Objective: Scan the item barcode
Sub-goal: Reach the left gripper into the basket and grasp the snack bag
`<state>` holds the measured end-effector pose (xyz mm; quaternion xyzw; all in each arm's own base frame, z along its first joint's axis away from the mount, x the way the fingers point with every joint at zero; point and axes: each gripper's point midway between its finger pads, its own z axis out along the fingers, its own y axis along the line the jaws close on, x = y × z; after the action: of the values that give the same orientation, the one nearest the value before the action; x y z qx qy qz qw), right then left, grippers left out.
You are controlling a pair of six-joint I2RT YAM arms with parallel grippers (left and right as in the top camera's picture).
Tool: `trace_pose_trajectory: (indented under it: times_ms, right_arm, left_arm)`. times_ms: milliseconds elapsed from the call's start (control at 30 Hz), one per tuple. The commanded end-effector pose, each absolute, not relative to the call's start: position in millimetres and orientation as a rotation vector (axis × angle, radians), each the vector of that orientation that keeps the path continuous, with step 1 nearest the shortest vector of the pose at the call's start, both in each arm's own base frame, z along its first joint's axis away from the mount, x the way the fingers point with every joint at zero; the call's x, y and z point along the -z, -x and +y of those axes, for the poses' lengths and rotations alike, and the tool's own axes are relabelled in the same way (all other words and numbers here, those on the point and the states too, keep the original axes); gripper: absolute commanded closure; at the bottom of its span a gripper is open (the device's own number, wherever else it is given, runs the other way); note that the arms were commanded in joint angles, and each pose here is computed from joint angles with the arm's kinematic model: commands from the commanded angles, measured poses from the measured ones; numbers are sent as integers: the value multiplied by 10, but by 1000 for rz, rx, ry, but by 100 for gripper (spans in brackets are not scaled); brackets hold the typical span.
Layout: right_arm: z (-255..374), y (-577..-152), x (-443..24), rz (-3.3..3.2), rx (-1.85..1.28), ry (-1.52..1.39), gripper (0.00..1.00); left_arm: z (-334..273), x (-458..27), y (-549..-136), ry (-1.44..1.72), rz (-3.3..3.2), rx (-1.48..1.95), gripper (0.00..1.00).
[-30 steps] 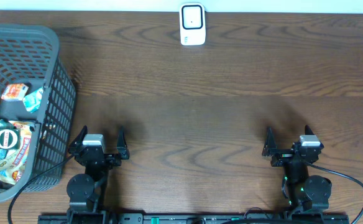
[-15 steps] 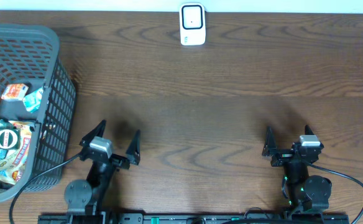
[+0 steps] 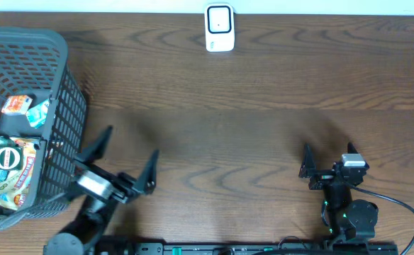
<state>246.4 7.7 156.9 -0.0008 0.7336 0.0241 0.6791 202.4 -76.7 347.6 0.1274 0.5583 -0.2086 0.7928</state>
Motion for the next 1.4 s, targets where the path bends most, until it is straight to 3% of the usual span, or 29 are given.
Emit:
trace_pose_trajectory:
  times_ms: [0, 267, 533, 700, 1100, 1367]
  right_arm:
    - [52, -2464, -1551, 1652, -49, -14, 1]
    - [52, -2464, -1551, 1652, -49, -14, 1]
    - [52, -2464, -1551, 1652, -50, -14, 1]
    - [52, -2464, -1551, 1652, -49, -14, 1]
    - [52, -2464, -1551, 1652, -49, -14, 1]
    - [52, -2464, -1553, 1652, -49, -14, 1]
  left_arm:
    - [-547, -3888, -2207, -140, 1281, 375, 3]
    - [-38, -4396, -2889, -56, 1833, -41, 2]
    - [891, -4688, -3170, 225, 1983, -449, 2]
    - [1484, -4332, -3126, 402, 2117, -484, 2]
    - [1936, -3659, -2926, 529, 2380, -560, 2]
    - [2473, -2961, -2588, 1045, 2490, -490, 2]
